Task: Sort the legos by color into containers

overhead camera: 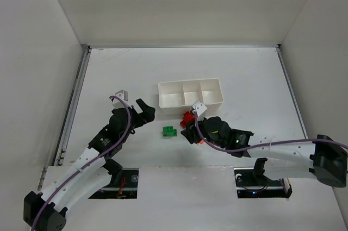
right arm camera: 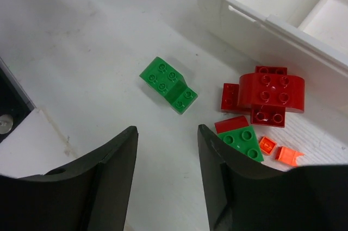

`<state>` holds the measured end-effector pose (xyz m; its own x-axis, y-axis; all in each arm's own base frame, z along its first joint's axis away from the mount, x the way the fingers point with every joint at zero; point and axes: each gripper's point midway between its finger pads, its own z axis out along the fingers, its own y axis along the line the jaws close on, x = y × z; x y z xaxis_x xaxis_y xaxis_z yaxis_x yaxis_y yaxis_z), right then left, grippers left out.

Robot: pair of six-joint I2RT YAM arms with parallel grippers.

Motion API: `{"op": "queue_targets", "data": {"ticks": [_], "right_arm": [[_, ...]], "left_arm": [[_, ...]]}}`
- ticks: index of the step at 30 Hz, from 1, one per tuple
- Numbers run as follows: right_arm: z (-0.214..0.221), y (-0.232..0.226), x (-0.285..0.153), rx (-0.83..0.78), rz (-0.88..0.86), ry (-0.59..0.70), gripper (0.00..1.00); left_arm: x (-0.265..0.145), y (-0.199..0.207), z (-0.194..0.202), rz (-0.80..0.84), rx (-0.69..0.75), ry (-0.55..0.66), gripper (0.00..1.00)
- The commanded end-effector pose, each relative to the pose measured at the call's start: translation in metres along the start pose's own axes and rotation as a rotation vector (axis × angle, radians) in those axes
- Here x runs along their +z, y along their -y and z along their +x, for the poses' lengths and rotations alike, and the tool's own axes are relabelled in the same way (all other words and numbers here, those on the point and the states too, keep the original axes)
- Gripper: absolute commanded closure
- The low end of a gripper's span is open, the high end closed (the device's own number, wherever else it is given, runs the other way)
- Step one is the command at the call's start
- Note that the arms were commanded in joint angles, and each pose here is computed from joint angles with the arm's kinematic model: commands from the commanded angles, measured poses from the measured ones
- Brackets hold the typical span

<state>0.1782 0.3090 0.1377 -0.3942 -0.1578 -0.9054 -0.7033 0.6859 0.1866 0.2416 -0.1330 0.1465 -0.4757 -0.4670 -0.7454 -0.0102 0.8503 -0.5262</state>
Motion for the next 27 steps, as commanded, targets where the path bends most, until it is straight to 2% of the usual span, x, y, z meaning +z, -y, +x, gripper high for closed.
{"op": "queue_targets", "data": {"ticks": [1,5,8,11,15,17,18,19,20,21,22,24,27], "right_arm": [[-0.031,-0.02,0.004,0.006,-0.065,0.065,0.55],[-0.028,-0.026,0.007,-0.009,-0.091,0.034,0.77],[-0.025,-0.031,0.01,-0.043,-0.111,-0.013,0.79],[-0.021,-0.033,0.018,-0.097,-0.118,-0.065,0.7],[-0.007,-0.04,0.033,-0.175,-0.166,-0.177,0.44],[-0.005,-0.039,0.043,-0.2,-0.176,-0.213,0.34],[-0.003,-0.036,0.048,-0.216,-0.173,-0.23,0.3],[-0.002,-0.031,0.053,-0.228,-0.167,-0.245,0.25],[0.0,-0.026,0.058,-0.235,-0.158,-0.261,0.22],[0.002,-0.022,0.062,-0.247,-0.154,-0.279,0.2],[0.004,-0.018,0.066,-0.259,-0.15,-0.298,0.18],[0.007,-0.011,0.073,-0.272,-0.145,-0.325,0.15],[0.014,-0.008,0.079,-0.298,-0.161,-0.374,0.13]], "left_arm": [[-0.001,-0.005,-0.006,-0.009,-0.008,0.039,0.0],[0.0,-0.013,-0.011,-0.038,-0.022,0.064,0.0],[0.0,-0.02,-0.011,-0.067,-0.035,0.076,0.0],[-0.001,-0.025,-0.013,-0.085,-0.061,0.094,0.0],[-0.001,-0.027,-0.008,-0.056,-0.108,0.115,0.0],[-0.002,-0.02,-0.004,0.001,-0.103,0.104,0.08],[-0.003,-0.016,-0.002,0.023,-0.102,0.096,0.2],[-0.003,-0.016,-0.001,0.031,-0.103,0.093,0.44],[-0.003,-0.017,0.001,0.027,-0.106,0.086,0.61],[-0.002,-0.018,0.004,0.025,-0.104,0.075,0.72],[-0.002,-0.02,0.006,0.018,-0.103,0.07,0.76],[-0.001,-0.023,0.01,0.012,-0.101,0.057,0.76],[-0.002,-0.023,0.012,0.021,-0.11,0.054,0.69]]}}
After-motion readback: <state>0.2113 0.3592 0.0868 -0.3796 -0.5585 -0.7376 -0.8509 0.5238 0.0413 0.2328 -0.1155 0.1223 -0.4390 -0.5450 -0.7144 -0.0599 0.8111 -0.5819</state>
